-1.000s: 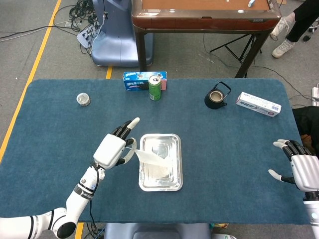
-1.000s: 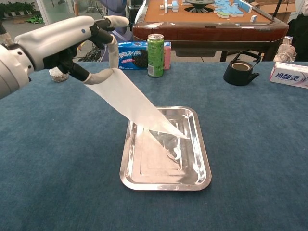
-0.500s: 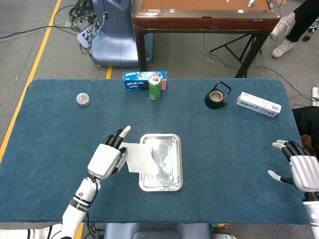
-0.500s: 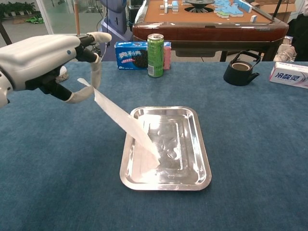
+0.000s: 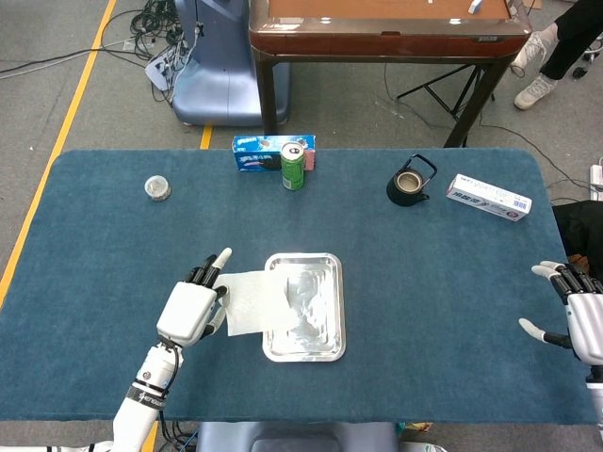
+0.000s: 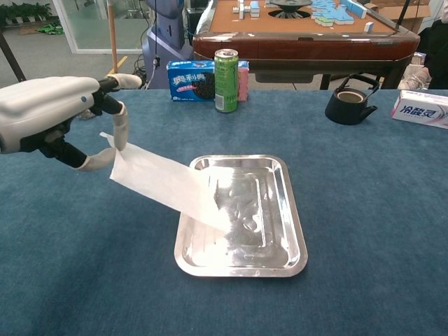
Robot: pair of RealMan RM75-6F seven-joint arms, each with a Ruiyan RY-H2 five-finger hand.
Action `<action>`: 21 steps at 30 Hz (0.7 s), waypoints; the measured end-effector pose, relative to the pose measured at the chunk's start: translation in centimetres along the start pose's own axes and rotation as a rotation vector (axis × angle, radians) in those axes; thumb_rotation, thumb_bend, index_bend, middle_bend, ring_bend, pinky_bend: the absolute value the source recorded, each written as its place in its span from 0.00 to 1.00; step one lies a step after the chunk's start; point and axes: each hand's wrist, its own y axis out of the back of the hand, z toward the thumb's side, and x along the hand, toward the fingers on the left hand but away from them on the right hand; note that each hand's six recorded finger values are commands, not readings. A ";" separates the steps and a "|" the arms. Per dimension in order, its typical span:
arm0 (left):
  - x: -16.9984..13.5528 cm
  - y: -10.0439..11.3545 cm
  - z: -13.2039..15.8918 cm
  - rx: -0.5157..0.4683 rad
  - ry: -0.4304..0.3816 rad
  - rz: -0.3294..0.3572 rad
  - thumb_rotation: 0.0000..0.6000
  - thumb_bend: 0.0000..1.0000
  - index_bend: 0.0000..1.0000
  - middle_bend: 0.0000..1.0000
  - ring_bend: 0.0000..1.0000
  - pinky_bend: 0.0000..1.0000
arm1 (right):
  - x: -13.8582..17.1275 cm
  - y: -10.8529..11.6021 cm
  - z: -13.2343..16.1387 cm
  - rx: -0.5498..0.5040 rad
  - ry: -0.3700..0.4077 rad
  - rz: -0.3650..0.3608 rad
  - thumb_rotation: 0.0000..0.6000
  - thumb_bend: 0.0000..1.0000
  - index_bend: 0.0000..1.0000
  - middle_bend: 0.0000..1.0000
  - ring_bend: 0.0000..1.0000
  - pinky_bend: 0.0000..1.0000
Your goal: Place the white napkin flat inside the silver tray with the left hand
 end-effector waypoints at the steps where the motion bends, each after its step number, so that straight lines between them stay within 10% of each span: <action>1: -0.1 -0.1 0.0 0.001 -0.003 -0.003 1.00 0.55 0.62 0.00 0.00 0.20 | 0.0 0.1 -0.1 -0.002 -0.002 -0.002 1.00 0.07 0.26 0.24 0.17 0.26; 21: -2.4 -0.8 0.9 0.054 -0.107 -0.076 1.00 0.54 0.62 0.00 0.00 0.20 | 0.3 0.9 -0.6 -0.019 -0.011 -0.028 1.00 0.07 0.26 0.24 0.17 0.26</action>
